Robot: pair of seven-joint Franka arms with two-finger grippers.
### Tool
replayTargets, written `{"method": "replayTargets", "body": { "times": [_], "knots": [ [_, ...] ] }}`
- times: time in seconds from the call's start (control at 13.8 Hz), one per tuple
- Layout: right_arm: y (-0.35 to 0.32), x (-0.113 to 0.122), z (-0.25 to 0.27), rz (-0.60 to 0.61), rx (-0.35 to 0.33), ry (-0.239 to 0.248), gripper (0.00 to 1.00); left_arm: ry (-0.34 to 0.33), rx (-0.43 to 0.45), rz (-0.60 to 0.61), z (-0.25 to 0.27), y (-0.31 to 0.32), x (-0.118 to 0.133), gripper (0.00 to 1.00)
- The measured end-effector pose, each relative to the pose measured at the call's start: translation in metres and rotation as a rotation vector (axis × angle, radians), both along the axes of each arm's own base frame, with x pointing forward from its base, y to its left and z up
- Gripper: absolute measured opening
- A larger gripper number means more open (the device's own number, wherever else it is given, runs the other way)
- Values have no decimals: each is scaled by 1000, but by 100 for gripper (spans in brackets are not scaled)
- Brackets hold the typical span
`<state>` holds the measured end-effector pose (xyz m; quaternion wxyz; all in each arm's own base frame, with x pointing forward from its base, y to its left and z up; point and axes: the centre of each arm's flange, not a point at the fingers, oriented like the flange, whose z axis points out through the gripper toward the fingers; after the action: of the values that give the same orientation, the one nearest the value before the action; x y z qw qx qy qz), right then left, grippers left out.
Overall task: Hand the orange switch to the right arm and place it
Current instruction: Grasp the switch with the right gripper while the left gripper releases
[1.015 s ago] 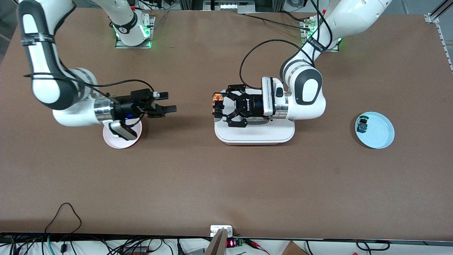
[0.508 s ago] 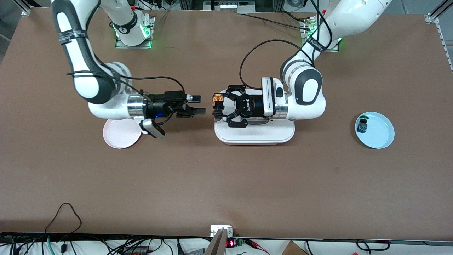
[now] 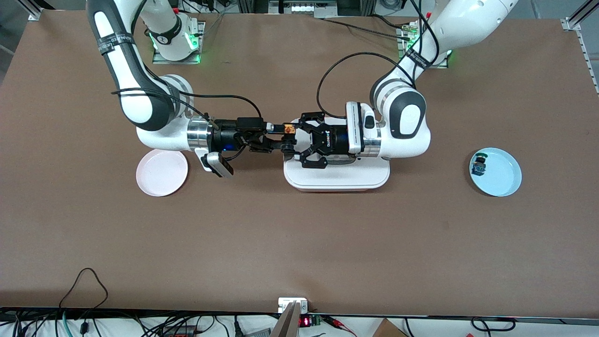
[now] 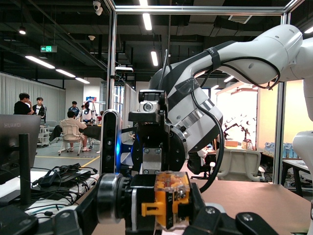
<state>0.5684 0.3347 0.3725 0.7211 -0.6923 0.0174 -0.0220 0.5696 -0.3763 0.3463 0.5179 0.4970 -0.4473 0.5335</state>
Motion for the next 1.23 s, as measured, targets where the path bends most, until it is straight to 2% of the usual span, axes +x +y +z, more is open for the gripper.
{"method": "replayTargets", "body": {
  "times": [0.15, 0.22, 0.29, 0.36, 0.44, 0.51, 0.87, 1.09, 1.16, 1.23],
  "knots": [
    [0, 0, 0, -3, -3, -7, 77, 0, 0, 0, 0, 0, 0, 73],
    [-1, 1, -1, -6, -7, -17, 63, 1, 0, 1, 0, 0, 0, 73],
    [-1, 1, -4, -10, -12, -25, 56, 1, -2, 3, 0, 1, 1, 73],
    [-1, 1, -6, -10, -14, -33, 56, 3, 0, 5, -1, 1, 0, 73],
    [-1, 1, -8, -11, -18, -38, 49, 3, 0, 6, -1, 1, 1, 73],
    [-1, 1, -11, -14, -22, -37, 36, 1, 0, 8, 0, 2, 1, 73],
    [-1, 1, -12, -14, -23, -33, 34, -12, 4, 11, -1, 2, 1, 73],
    [-1, 3, -11, -21, -28, -43, 34, -10, 1, 10, -1, 1, 1, 96],
    [-1, 3, -11, -21, -28, -45, 34, -8, 1, 9, -1, 1, 1, 100],
    [-2, 4, -10, -23, -27, -47, 34, -6, 0, 9, -1, 1, 1, 100]
  ]
}}
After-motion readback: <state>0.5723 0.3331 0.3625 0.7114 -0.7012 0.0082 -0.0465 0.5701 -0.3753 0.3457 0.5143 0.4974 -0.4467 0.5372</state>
